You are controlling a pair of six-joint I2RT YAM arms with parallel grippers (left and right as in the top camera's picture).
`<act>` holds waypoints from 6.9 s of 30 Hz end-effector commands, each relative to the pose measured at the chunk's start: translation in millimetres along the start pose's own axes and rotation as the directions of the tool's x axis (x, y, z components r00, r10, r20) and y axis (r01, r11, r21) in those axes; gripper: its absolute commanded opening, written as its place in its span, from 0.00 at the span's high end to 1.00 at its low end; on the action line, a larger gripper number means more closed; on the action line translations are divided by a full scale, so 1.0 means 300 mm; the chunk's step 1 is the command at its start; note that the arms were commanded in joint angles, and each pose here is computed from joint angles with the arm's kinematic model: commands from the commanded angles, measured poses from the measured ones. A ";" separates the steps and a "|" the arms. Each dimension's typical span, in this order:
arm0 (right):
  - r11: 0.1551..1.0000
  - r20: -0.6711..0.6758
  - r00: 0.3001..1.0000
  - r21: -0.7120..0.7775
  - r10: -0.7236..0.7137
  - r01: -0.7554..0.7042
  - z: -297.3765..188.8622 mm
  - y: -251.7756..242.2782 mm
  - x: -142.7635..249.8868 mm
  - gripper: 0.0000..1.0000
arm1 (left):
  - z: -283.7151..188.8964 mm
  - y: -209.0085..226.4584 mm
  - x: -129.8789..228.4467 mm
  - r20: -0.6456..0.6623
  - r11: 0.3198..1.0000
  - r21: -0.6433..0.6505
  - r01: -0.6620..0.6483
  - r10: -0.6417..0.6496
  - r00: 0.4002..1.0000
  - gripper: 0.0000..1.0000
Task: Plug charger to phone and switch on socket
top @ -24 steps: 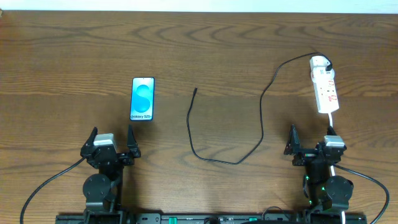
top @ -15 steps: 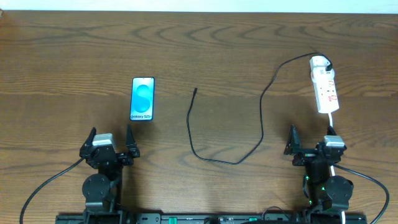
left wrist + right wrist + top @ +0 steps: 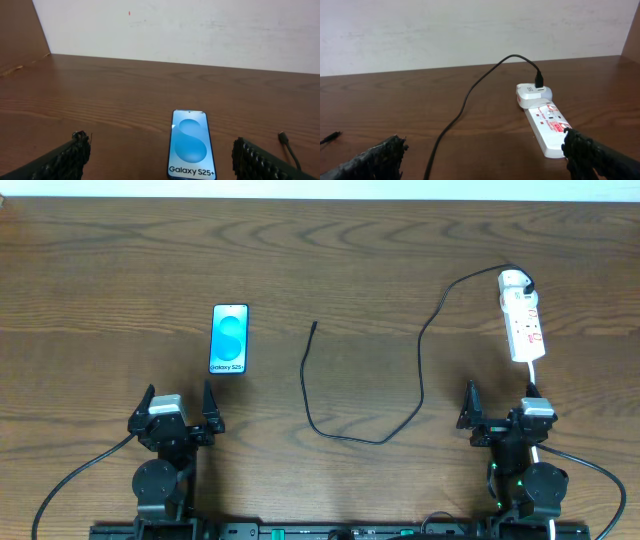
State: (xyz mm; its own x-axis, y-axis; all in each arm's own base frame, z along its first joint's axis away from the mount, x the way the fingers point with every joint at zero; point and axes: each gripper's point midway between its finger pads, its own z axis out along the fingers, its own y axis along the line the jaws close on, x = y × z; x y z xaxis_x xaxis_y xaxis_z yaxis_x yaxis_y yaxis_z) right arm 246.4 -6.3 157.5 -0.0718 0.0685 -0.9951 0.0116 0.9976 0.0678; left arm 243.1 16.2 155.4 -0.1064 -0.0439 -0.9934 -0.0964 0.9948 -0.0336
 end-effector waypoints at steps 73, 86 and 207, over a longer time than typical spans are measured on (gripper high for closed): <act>1.000 0.001 1.000 0.003 -0.001 0.001 -0.001 0.000 0.001 0.01 | -0.001 -0.026 -0.013 0.015 0.999 0.047 -0.005 0.004 1.000 0.08; 1.000 0.001 1.000 0.002 -0.001 0.001 -0.001 0.000 0.001 0.01 | 0.033 -0.033 -0.111 -0.080 0.999 0.044 -0.008 0.012 0.997 0.08; 1.000 0.001 1.000 0.003 -0.001 0.001 -0.001 0.000 0.001 0.01 | 0.579 -0.177 0.373 -0.970 0.996 -0.008 0.091 -0.030 0.242 0.08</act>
State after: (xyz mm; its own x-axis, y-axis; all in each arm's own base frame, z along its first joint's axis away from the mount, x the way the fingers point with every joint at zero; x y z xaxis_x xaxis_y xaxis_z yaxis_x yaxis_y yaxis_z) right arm 246.4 -6.8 157.5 -0.0716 0.0685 -0.9951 0.0147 0.9976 0.0676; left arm 406.2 -23.4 31.7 -0.9810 -0.1335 -0.1405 -0.1136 0.9834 -0.1411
